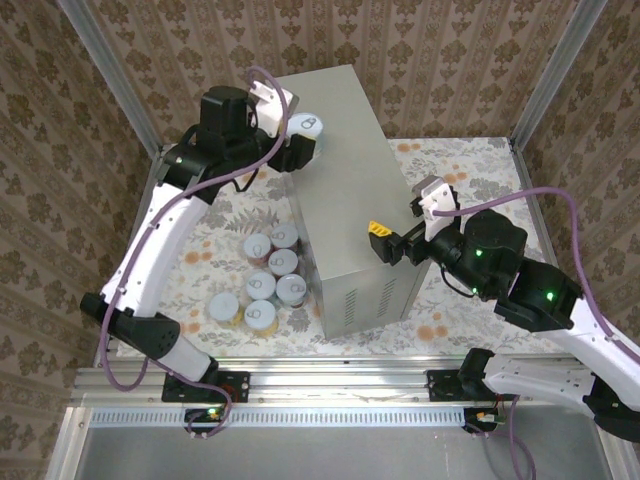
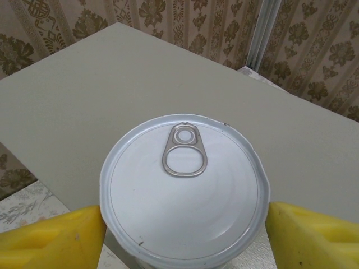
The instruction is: Place and organize the canned foods onto the counter
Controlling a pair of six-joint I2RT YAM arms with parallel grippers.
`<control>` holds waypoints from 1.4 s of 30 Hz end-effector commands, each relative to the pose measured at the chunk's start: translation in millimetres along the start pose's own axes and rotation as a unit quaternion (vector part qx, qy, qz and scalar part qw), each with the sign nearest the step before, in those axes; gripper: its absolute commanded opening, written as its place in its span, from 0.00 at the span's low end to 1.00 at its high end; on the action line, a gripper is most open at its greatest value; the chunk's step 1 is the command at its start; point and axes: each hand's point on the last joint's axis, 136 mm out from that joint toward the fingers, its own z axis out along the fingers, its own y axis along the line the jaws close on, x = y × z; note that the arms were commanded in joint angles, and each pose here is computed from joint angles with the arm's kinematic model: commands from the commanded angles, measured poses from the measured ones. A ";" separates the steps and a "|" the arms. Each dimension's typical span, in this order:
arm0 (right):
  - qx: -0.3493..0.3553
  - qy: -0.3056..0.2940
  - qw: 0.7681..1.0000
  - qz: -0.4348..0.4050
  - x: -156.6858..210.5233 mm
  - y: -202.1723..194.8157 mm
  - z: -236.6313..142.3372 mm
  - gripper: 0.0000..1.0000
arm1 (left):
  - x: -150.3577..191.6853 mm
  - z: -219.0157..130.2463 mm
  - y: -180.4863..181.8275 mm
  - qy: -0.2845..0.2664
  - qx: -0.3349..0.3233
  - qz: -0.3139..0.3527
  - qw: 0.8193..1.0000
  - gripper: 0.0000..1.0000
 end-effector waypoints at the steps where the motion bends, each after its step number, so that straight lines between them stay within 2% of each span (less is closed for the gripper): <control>1: 0.003 -0.013 1.000 0.014 -4.0 -1.4 -1.9 1.00 | -11.6 6.3 14.2 -0.020 0.003 -0.015 1.000 0.74; 6: 0.006 -0.008 1.000 0.010 -0.8 -1.7 0.2 1.00 | -17.9 18.3 24.0 -0.030 0.011 -0.018 0.999 0.73; 13: 0.013 -0.008 1.000 0.009 1.7 -3.1 2.2 1.00 | -28.2 44.2 63.1 -0.034 -0.024 -0.021 0.999 0.74; 22: 0.024 -0.005 1.000 0.005 4.8 -8.3 0.5 1.00 | -30.2 78.8 95.0 -0.017 -0.055 -0.019 0.998 0.75; 35: 0.025 -0.004 1.000 0.003 3.8 -8.7 4.6 1.00 | -26.0 89.1 114.8 -0.014 -0.073 -0.034 0.997 0.75; 39: 0.023 -0.003 1.000 0.004 3.5 -7.6 6.4 1.00 | -33.8 82.7 109.8 -0.025 -0.063 -0.031 0.997 0.80; 42: 0.023 -0.003 1.000 0.006 2.6 -7.5 6.6 1.00 | -43.0 72.7 105.3 -0.038 -0.059 -0.028 0.997 0.93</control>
